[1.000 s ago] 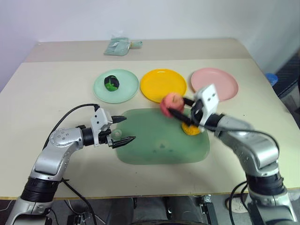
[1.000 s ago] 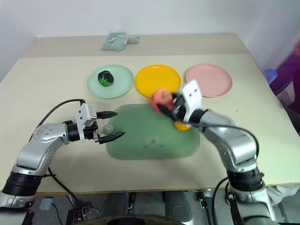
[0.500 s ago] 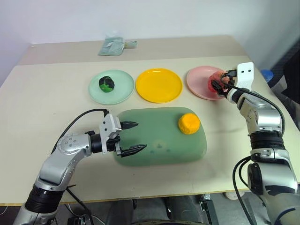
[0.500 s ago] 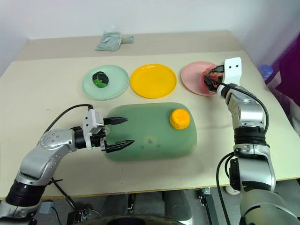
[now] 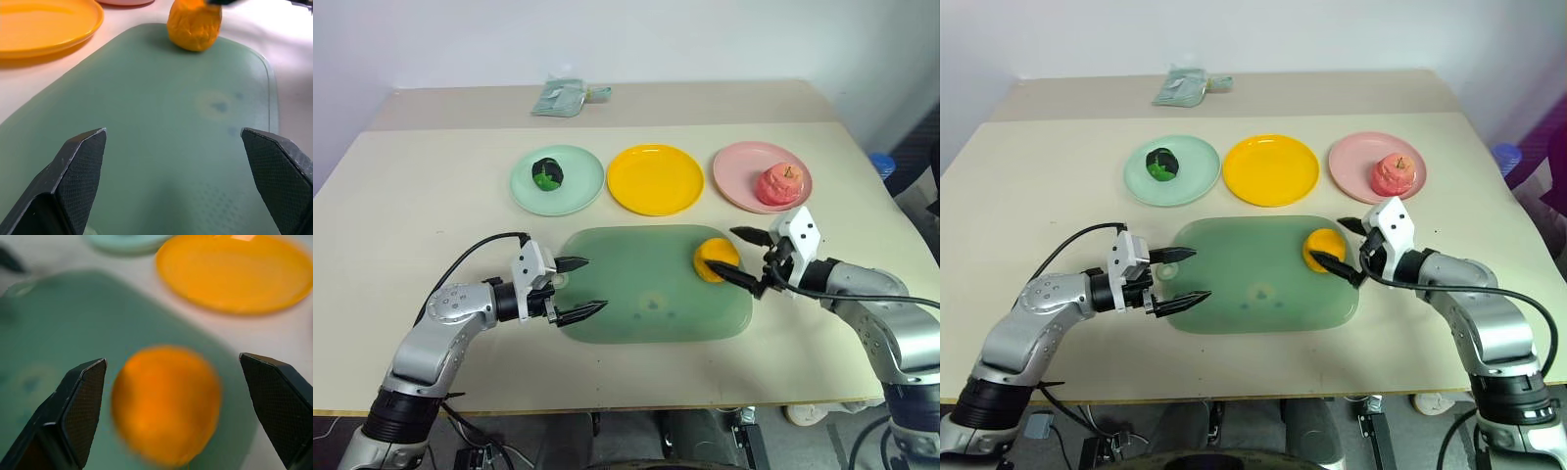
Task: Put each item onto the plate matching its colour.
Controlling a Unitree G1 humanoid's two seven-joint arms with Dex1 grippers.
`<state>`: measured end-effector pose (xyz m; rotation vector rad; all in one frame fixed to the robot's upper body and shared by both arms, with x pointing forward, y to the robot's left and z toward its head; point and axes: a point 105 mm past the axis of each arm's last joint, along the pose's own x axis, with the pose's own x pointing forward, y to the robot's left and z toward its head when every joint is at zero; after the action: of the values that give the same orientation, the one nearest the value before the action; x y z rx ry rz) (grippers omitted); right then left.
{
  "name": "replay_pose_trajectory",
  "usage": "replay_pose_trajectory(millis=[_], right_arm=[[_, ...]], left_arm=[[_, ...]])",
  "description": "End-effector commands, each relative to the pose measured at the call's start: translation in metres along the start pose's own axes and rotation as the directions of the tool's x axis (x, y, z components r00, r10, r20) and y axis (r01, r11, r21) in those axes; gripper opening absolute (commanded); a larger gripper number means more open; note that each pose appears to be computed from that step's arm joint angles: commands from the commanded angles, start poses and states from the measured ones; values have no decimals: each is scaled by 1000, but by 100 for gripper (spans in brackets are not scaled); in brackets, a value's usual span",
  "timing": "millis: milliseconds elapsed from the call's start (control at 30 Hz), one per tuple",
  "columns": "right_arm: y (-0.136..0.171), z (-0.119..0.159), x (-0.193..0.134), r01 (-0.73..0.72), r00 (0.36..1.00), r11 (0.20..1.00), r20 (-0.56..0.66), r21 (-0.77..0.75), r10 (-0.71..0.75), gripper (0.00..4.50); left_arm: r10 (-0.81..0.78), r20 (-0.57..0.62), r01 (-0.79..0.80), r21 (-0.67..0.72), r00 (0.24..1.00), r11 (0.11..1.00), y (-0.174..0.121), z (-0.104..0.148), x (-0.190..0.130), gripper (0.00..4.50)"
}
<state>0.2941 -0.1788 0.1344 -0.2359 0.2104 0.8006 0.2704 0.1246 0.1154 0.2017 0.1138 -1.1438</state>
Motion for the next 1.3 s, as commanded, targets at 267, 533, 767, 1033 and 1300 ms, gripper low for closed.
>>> replay_pose_trajectory(millis=[267, 533, 767, 1033, 1300], right_arm=[[-6, 20, 18, 60, 996, 997, 76, -45, -57, 301], [-34, 75, 84, 170, 970, 985, 183, -28, -162, 301], [-58, 90, 149, 224, 966, 975, 134, -7, -221, 404], [-62, 90, 103, 221, 948, 968, 261, -116, -185, 444], [-41, 33, -16, 109, 981, 994, 166, -30, -103, 444]], left_arm=[[17, 14, -18, 48, 1000, 999, 4, 11, -6, 450], [114, 7, -115, 29, 993, 993, 21, 8, -20, 450], [155, 24, -155, 24, 988, 988, 26, 5, -20, 450], [300, 39, -301, 3, 953, 954, 33, 1, -40, 450], [593, -20, -591, 62, 805, 805, 83, -6, -110, 450]])
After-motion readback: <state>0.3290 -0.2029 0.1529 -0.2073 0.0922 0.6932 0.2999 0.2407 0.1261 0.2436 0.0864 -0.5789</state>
